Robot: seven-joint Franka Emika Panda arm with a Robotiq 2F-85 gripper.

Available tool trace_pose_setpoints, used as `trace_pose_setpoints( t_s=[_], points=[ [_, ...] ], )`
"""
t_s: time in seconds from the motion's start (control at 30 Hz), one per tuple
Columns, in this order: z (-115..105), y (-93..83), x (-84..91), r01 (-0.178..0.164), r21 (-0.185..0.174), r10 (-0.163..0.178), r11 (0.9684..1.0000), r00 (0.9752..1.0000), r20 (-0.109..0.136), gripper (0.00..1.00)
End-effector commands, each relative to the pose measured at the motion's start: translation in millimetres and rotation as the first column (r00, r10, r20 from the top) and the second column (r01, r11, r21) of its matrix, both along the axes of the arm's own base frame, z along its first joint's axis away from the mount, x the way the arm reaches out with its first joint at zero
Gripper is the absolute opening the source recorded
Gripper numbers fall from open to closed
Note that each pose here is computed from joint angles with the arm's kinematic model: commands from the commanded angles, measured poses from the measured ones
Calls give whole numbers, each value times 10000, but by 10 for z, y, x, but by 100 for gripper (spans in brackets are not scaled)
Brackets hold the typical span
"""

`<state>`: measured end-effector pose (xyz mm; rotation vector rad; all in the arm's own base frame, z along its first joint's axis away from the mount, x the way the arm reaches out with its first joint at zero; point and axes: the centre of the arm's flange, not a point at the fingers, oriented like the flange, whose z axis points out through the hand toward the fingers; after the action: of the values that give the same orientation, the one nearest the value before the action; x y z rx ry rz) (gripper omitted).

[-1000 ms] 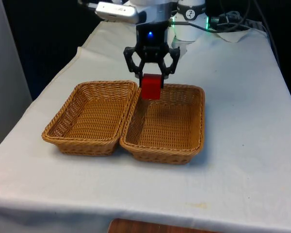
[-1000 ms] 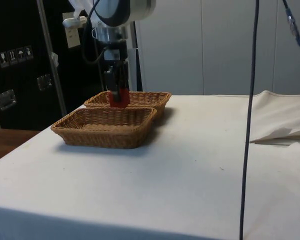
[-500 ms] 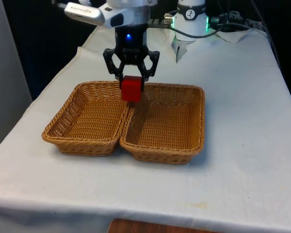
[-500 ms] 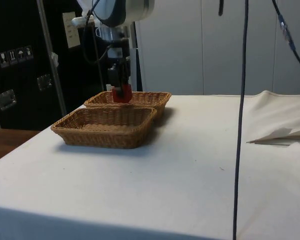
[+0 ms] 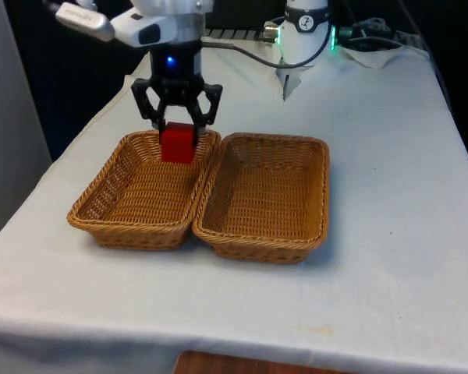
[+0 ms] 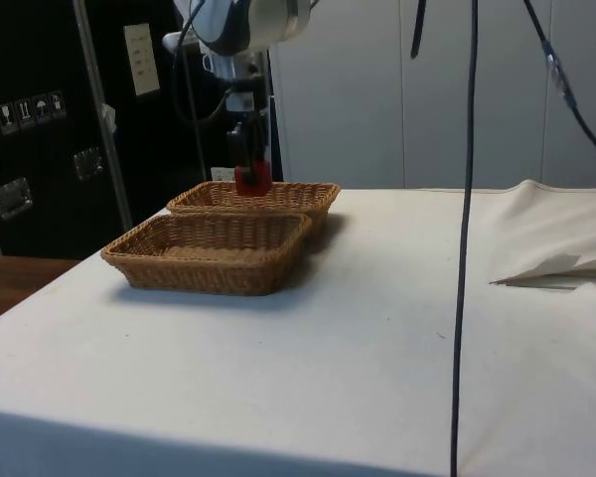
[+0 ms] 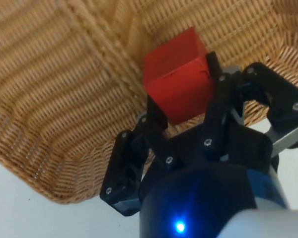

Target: Pick up the red cube and place it into the right basket.

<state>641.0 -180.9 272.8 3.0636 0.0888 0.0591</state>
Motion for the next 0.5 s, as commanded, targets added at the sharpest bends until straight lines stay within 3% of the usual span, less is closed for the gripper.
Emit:
trace_pose_setpoints(
  t_s=[0.0, 0.47],
  points=[
    [-41, -57, 11, -6, 109, 6, 9999, 10000, -40, 2],
    [-283, -335, 86, -53, 154, 52, 9999, 10000, 43, 2]
  ],
)
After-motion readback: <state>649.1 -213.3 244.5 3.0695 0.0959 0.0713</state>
